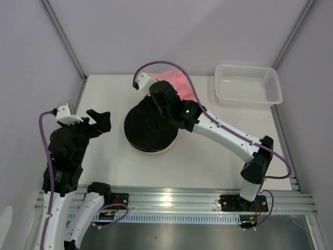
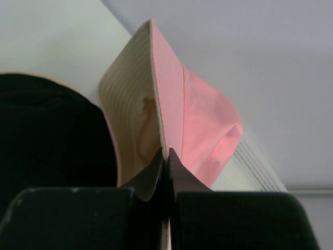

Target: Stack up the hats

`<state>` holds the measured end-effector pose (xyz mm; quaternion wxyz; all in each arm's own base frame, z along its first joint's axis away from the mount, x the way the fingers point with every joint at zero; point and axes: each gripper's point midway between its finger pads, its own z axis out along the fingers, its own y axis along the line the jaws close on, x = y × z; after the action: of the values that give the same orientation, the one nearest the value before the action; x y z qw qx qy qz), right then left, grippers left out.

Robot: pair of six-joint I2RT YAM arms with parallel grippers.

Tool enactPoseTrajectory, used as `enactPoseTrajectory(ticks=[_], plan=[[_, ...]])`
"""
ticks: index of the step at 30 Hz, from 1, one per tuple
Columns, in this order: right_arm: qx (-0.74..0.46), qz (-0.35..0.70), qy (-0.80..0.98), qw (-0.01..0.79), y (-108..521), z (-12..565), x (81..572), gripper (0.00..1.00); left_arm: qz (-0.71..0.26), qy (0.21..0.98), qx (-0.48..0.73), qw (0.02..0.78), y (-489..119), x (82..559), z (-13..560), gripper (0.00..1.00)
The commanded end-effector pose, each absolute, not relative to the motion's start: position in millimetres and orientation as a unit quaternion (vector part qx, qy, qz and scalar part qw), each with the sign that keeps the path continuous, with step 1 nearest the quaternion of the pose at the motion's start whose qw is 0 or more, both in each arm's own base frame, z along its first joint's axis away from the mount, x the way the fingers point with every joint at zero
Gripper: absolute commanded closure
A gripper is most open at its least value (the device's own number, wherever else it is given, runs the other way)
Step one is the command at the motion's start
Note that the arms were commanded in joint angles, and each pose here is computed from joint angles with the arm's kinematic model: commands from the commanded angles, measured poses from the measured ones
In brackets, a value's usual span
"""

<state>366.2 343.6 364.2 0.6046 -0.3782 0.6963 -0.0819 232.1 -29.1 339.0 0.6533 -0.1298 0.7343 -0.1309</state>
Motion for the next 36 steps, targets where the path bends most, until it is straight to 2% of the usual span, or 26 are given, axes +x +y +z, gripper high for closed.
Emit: enactPoseTrajectory(ticks=[1,5,12,15,23,26,29,36], plan=[[-0.35,-0.221,0.691,0.593,314.0,370.0,376.4,1.0,-0.113,0.739,-0.128,0.652,-24.3,237.3,334.3,0.0],[-0.335,-0.302,0.673,0.586,283.5,382.7,401.2,1.0,-0.126,0.749,-0.12,0.639,-31.4,244.0,328.3,0.0],[-0.285,-0.327,0.654,0.619,232.8,440.4,437.0,1.0,-0.137,0.748,-0.124,0.637,-34.3,246.8,326.8,0.0],[-0.291,-0.326,0.647,0.625,233.4,445.3,440.2,1.0,-0.14,0.749,-0.126,0.636,-35.1,249.8,326.6,0.01],[-0.384,-0.285,0.651,0.589,297.4,371.2,424.8,1.0,-0.147,0.758,-0.123,0.624,-39.9,257.1,321.0,0.0],[-0.408,-0.213,0.665,0.588,333.1,353.2,402.5,1.0,-0.139,0.761,-0.13,0.62,-35.8,258.8,315.6,0.01],[-0.424,-0.132,0.68,0.583,362.2,343.2,380.9,1.0,-0.133,0.763,-0.14,0.616,-31.8,259.5,310.8,0.01],[-0.434,-0.062,0.675,0.594,390.1,353.4,353.3,1.0,-0.13,0.764,-0.194,0.601,-19.4,262.5,295.0,0.01]])
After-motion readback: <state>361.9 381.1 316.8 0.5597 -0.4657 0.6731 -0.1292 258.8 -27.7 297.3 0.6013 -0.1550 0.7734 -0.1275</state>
